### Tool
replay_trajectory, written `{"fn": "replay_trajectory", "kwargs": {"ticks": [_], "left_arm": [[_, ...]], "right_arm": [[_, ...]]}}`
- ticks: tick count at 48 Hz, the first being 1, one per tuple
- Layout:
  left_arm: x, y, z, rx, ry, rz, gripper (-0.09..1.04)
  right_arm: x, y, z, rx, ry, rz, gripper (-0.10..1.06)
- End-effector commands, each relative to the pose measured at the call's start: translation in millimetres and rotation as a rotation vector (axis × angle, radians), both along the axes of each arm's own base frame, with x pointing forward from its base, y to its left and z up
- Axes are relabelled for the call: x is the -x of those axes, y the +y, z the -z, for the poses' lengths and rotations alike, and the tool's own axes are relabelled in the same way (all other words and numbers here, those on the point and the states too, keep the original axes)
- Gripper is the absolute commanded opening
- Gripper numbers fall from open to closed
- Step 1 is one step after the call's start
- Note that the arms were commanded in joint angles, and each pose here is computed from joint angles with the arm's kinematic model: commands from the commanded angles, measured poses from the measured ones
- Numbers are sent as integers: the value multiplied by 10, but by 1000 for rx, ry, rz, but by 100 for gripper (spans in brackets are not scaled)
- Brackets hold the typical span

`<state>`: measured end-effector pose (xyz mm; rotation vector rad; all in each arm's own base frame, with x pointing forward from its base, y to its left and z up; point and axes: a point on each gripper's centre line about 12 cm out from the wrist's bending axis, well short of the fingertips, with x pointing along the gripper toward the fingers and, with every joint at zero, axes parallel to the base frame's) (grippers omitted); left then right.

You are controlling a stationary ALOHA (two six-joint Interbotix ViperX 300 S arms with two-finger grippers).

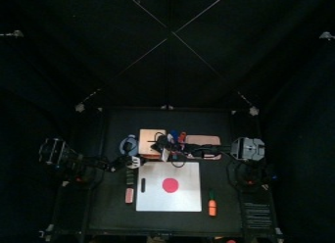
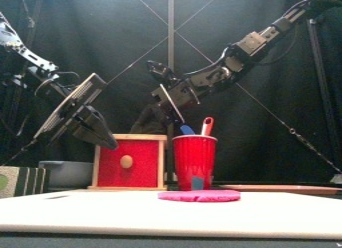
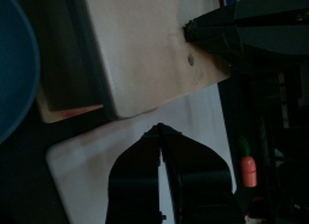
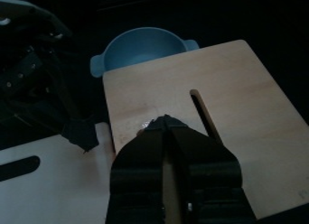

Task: Get the cutter from the drawer then cut the dough then place the extra dough in the bowl
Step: Open the drawer

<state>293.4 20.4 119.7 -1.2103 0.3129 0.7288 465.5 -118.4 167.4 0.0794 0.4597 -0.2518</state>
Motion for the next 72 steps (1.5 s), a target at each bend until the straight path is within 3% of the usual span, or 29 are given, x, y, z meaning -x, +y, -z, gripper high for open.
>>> {"fn": "replay_trajectory", "kwargs": {"ticks": [1,9,19,32,48,63,72], "left_arm": [[-110,-13,-64,33,-42,-24,71],[-121,5,-25,67,-46,-59,83],[-215,0,-8,67,-45,-59,83],[-238,60,55,60,-39,-104,83],[-253,334,49,22,-57,-193,82],[-352,359,181,16,-24,-200,80],[-334,364,195,5,-21,-202,73]], "right_arm": [[-1,8,-103,3,-9,-2,13],[8,3,33,-8,47,-3,15],[-54,-126,-60,9,37,10,26],[-48,-179,188,-12,108,21,26],[-54,-157,197,-14,118,16,26],[-49,-141,211,-20,131,14,26],[-50,-125,216,-20,133,11,26]]}}
